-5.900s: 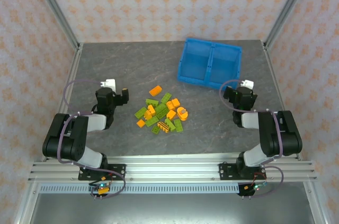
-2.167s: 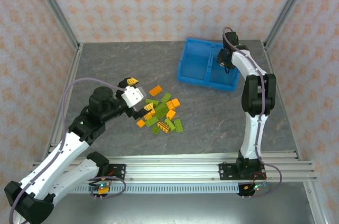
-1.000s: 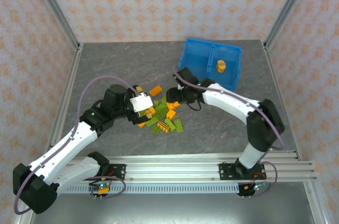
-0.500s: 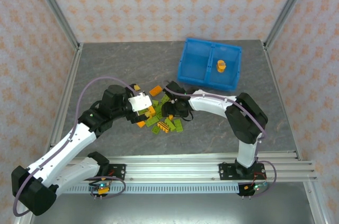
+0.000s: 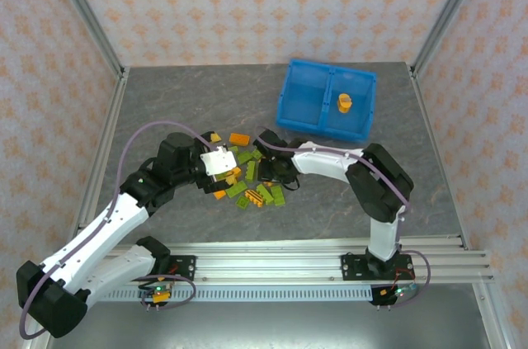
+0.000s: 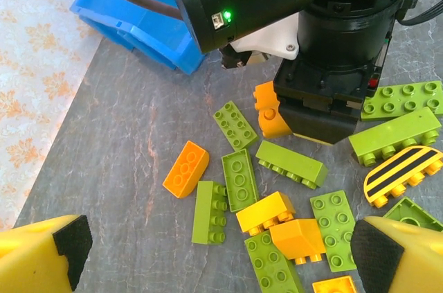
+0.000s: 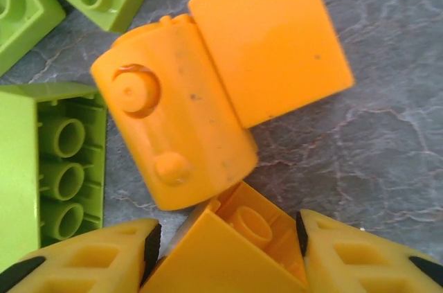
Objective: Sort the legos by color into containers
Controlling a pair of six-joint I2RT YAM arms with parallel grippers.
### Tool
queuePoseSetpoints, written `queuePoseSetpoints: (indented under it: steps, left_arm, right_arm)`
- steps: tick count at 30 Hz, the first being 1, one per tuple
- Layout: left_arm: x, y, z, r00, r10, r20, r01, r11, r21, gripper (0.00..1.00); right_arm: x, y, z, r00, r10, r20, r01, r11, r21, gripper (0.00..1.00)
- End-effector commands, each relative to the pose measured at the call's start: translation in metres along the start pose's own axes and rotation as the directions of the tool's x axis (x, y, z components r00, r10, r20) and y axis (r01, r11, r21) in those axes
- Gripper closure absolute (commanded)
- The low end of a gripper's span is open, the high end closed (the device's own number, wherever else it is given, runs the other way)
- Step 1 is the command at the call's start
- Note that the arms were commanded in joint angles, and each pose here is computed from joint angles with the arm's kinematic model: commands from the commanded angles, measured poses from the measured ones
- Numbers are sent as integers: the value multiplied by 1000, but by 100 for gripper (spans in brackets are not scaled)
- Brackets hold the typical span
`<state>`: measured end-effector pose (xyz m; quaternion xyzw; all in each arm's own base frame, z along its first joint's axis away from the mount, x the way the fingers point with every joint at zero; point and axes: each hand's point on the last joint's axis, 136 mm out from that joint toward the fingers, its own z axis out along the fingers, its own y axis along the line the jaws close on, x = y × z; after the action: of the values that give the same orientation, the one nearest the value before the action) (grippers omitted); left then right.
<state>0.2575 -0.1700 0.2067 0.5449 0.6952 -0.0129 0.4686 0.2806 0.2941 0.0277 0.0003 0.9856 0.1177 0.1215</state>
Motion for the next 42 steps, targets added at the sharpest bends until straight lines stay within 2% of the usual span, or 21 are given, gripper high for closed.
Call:
queuePoseSetpoints:
  steps: [1, 5, 11, 14, 17, 19, 21, 25, 31, 37, 42]
  left_arm:
    - [-7, -4, -2, 999, 26, 35, -26, 1000, 15, 0]
    - [-8, -6, -2, 999, 25, 42, -26, 999, 24, 0]
    - [-13, -8, -4, 998, 25, 64, -28, 999, 37, 0]
    - [-15, -6, -6, 997, 23, 76, -25, 999, 28, 0]
    - [-18, -5, -8, 996, 21, 88, -23, 1000, 20, 0]
    - [-18, -5, -8, 996, 21, 90, -23, 1000, 17, 0]
    - [-18, -5, -10, 996, 18, 92, -19, 1000, 11, 0]
    - [-23, -3, -12, 993, 11, 117, -11, 1000, 1, 0]
    - [-25, -4, -12, 992, 7, 125, -7, 1000, 4, 0]
    - [-29, -5, -12, 990, -2, 140, 1, 1000, 6, 0]
    - [-31, -8, -9, 990, -9, 144, 6, 1000, 22, 0]
  right_arm:
    - [5, -27, -3, 1000, 21, 23, -23, 995, 98, 58]
    - [-7, -24, -23, 996, 17, 88, -24, 997, 75, 65]
    - [-37, -25, -74, 975, 50, 214, -52, 999, 3, 66]
    - [-62, -36, -104, 953, 114, 280, -103, 993, -52, 67]
    - [-90, -51, -131, 923, 156, 350, -137, 987, -81, 67]
    - [-103, -63, -143, 914, 154, 376, -143, 988, -57, 68]
    - [-120, -82, -161, 888, 139, 439, -152, 988, -5, 68]
    - [-155, -124, -182, 827, 180, 533, -225, 974, 20, 69]
    - [-195, -186, -181, 764, 266, 587, -358, 933, 43, 70]
    - [-226, -226, -144, 769, 350, 535, -439, 897, 44, 71]
    - [-246, -240, -105, 791, 400, 463, -475, 879, 52, 71]
